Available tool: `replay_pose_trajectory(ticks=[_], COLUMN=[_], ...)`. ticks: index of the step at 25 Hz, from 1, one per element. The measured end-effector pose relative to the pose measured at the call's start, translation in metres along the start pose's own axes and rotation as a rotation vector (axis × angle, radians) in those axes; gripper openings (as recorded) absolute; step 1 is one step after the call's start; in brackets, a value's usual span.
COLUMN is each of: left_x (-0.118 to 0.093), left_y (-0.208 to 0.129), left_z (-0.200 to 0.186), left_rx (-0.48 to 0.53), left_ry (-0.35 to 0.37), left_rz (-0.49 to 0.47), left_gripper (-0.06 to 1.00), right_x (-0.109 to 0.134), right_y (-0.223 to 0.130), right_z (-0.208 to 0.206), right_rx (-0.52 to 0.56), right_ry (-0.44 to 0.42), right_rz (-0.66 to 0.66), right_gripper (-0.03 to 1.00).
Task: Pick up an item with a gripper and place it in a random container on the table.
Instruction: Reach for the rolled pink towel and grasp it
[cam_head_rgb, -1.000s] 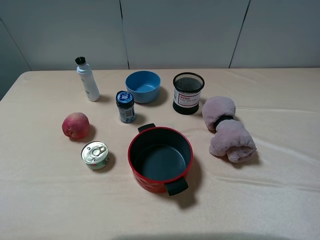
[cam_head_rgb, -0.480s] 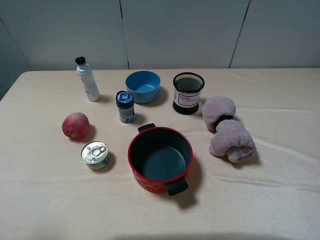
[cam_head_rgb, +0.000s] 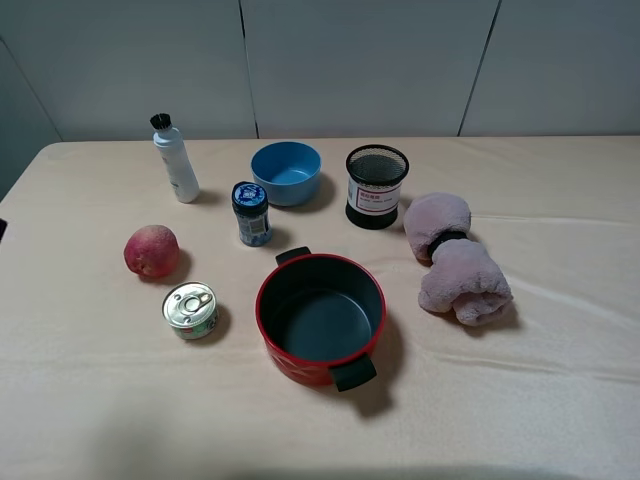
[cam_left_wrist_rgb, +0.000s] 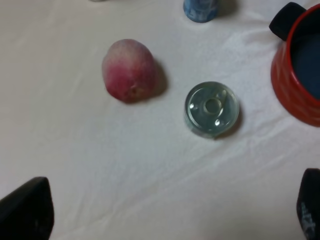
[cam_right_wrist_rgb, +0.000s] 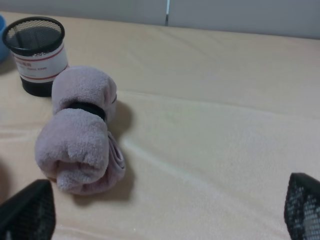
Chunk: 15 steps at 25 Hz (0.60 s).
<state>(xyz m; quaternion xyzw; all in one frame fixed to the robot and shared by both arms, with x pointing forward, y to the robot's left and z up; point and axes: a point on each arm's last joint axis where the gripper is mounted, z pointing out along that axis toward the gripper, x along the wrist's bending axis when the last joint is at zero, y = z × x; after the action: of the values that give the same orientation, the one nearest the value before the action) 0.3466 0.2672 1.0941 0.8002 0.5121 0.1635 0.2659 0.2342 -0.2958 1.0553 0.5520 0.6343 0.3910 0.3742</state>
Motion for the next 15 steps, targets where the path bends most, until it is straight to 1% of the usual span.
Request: replay_pose_trajectory(ticks=[5, 13, 15], left_x=[-0.006, -0.025, -0.032], left_y=[0.030, 0.081, 0.092], left_z=[0.014, 0.041, 0.048], left_rx=[0.056, 0.115, 0.125], left_ry=[-0.056, -0.133, -0.152], left_rz=[0.117, 0.234, 0.280], left_gripper=[0.99, 0.99, 0.99], right_x=[0.000, 0.000, 0.000], right_y=[0.000, 0.000, 0.000], right_z=[0.000, 0.000, 0.000], right_rx=[0.000, 0.000, 0.000], right_ry=[0.000, 0.000, 0.000], right_rz=[0.000, 0.000, 0.000], right_gripper=[0.69, 0.69, 0.69])
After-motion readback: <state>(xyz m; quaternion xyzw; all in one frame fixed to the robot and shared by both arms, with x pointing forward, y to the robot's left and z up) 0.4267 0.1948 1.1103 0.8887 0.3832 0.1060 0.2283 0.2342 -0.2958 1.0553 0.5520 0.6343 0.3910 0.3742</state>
